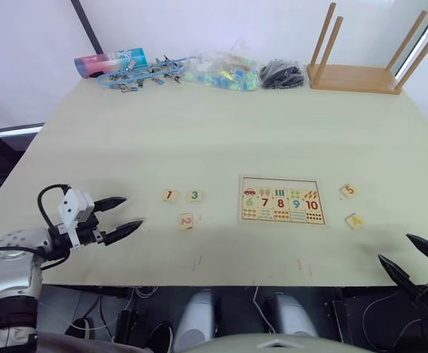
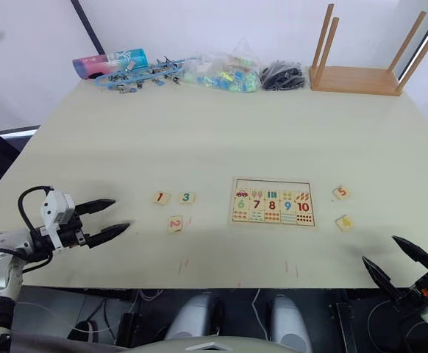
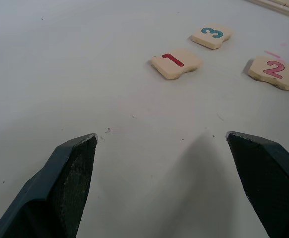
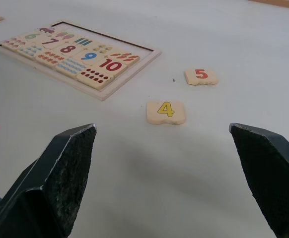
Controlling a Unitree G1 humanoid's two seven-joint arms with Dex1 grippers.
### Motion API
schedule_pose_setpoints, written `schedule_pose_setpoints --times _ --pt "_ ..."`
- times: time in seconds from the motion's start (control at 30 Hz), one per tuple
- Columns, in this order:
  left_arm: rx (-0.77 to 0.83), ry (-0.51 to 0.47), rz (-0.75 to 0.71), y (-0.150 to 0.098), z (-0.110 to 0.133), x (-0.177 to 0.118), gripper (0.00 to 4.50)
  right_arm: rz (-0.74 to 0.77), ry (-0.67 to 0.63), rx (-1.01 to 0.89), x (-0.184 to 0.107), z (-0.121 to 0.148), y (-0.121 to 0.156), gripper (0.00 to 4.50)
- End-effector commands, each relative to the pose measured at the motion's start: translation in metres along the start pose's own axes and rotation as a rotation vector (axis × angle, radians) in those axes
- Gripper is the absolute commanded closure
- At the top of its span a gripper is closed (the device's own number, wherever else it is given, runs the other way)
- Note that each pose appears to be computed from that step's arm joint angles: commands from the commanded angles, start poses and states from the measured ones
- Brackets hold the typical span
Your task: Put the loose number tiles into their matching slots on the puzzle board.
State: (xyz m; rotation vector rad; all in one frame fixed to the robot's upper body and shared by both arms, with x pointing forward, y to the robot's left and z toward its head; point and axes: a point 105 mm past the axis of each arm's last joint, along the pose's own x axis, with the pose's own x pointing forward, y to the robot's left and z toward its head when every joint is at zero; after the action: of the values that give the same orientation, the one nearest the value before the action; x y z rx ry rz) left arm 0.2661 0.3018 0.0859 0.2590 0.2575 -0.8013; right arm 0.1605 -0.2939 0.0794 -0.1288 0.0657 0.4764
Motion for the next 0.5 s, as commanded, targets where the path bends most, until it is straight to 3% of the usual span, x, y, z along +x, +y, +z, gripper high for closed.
schedule_pose_setpoints --times 0.03,0.5 --pt "0.076 -0.009 -0.104 -0.005 0.012 0.009 0.09 0.0 -0.04 -0.029 -0.006 0.013 -0.001 0.0" --pt "0.177 -0.022 -0.345 0.011 0.056 0.051 0.09 0.226 -0.105 -0.054 -0.001 0.035 0.025 0.0"
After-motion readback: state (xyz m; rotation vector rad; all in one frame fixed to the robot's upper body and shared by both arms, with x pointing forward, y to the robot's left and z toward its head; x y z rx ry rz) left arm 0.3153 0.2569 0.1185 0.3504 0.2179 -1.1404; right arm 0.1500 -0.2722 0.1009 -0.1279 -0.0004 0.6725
